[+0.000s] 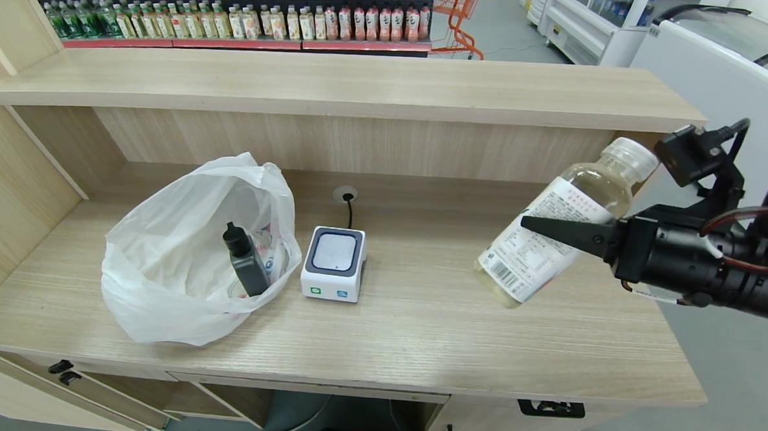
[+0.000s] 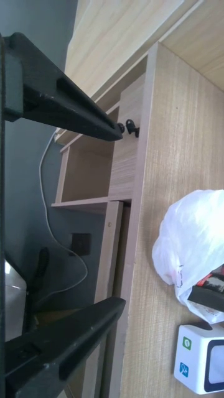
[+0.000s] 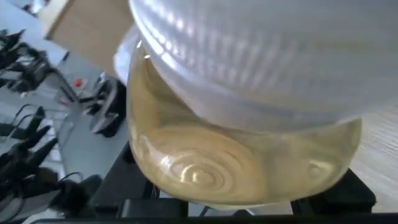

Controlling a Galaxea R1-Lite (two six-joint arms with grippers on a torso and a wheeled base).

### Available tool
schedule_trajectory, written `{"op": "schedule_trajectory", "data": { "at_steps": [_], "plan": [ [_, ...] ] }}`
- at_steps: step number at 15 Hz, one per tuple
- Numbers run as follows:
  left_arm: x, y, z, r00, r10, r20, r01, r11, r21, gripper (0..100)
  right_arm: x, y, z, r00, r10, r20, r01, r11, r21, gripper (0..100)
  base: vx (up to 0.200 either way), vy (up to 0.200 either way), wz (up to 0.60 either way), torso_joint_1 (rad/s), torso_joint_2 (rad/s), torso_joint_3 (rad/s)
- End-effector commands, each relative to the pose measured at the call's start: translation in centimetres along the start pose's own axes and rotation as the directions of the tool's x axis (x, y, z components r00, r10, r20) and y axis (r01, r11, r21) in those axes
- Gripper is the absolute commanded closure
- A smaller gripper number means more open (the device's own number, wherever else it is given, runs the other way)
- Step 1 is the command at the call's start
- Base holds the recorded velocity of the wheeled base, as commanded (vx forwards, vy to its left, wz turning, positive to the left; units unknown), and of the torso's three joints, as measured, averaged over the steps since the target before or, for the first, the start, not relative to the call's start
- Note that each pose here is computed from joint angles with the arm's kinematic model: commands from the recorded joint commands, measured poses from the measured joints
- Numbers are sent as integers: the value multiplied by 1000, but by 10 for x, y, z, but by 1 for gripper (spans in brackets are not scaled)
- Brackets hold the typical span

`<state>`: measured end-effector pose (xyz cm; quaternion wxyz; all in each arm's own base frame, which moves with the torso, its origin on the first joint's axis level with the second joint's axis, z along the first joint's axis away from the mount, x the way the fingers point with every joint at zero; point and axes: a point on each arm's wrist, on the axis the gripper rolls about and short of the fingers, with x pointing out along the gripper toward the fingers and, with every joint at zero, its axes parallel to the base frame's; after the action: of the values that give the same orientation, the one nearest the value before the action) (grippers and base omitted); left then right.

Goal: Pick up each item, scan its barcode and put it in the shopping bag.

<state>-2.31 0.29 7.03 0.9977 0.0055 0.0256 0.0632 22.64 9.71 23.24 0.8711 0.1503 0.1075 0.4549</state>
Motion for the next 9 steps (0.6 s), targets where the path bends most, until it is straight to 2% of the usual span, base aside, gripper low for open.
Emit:
{"op": "schedule_trajectory", "data": {
  "at_steps": [1,9],
  "plan": [
    [0,0,0,1000,1,0,-1,1000,0,0,2,27,0,995,101,-9,-101,995,-19,100,0,0,0,0,0,0],
    [0,0,0,1000,4,0,-4,1000,0,0,4,54,-11,975,205,-80,-206,979,5,100,0,0,0,0,0,0]
  ]
}}
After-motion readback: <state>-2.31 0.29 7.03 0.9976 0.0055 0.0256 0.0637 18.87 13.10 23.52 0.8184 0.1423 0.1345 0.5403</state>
